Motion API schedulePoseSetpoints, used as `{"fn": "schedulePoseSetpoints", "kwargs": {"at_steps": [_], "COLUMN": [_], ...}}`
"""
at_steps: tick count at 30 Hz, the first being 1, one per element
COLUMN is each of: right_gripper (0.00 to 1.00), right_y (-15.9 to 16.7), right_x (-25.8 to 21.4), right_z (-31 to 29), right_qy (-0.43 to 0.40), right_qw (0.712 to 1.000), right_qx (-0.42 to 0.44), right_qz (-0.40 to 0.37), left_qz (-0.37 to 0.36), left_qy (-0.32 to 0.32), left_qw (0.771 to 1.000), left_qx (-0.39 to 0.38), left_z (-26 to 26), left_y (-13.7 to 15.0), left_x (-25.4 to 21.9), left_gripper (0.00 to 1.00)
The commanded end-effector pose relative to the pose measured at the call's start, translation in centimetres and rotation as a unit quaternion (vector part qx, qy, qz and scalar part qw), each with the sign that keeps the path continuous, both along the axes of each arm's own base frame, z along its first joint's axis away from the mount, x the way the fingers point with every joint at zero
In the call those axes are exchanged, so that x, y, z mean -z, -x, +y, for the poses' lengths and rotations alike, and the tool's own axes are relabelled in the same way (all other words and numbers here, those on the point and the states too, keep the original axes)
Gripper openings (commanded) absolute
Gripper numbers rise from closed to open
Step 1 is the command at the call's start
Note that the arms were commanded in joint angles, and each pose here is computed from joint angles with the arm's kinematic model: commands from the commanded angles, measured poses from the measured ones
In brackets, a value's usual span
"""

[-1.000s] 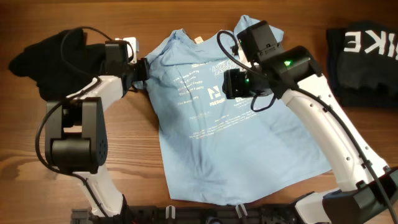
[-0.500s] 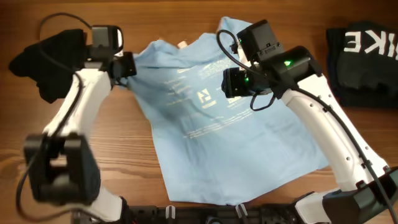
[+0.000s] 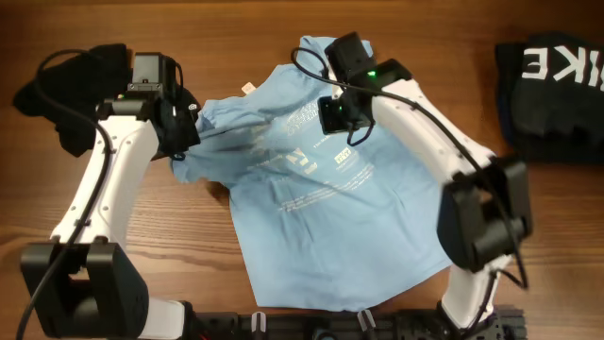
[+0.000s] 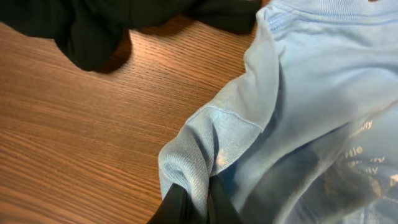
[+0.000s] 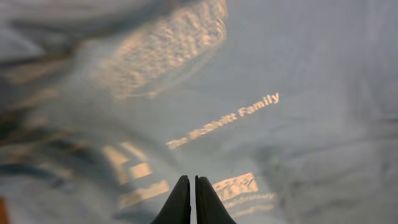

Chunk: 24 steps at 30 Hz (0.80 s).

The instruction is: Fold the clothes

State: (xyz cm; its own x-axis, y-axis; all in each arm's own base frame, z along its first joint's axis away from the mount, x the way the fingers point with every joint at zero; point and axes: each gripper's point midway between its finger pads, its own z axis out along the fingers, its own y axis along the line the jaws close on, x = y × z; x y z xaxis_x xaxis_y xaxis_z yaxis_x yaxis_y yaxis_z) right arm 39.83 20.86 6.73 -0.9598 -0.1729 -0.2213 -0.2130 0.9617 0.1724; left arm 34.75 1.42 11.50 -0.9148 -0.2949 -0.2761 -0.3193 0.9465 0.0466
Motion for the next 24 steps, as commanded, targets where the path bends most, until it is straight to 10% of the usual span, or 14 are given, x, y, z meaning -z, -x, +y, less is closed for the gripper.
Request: {"fn": "schedulePoseSetpoints", "kwargs": {"at_steps": [1,24], "right_gripper": [0.04,0.04], "right_y": [-0.9,4.8], "right_x": [1.9,7.3], "right_z": [-1.6,-9.5], "right_qy": [0.000,0.060], "right_qw": [1.000,0.980], "right_qx": [0.012,0.062], "right_qz": [0.017,0.178], "left_qz": [-0.010,-0.039], "left_qy": [0.002,0.001], "left_qw": [0.999,0.989], "left_qx": [-0.053,-0.141], "left_z": [1.7,8.0], "left_y": [0.0,-0.2], "left_x": [-0.5,-0.9], "left_gripper": [0.04,0.04]}}
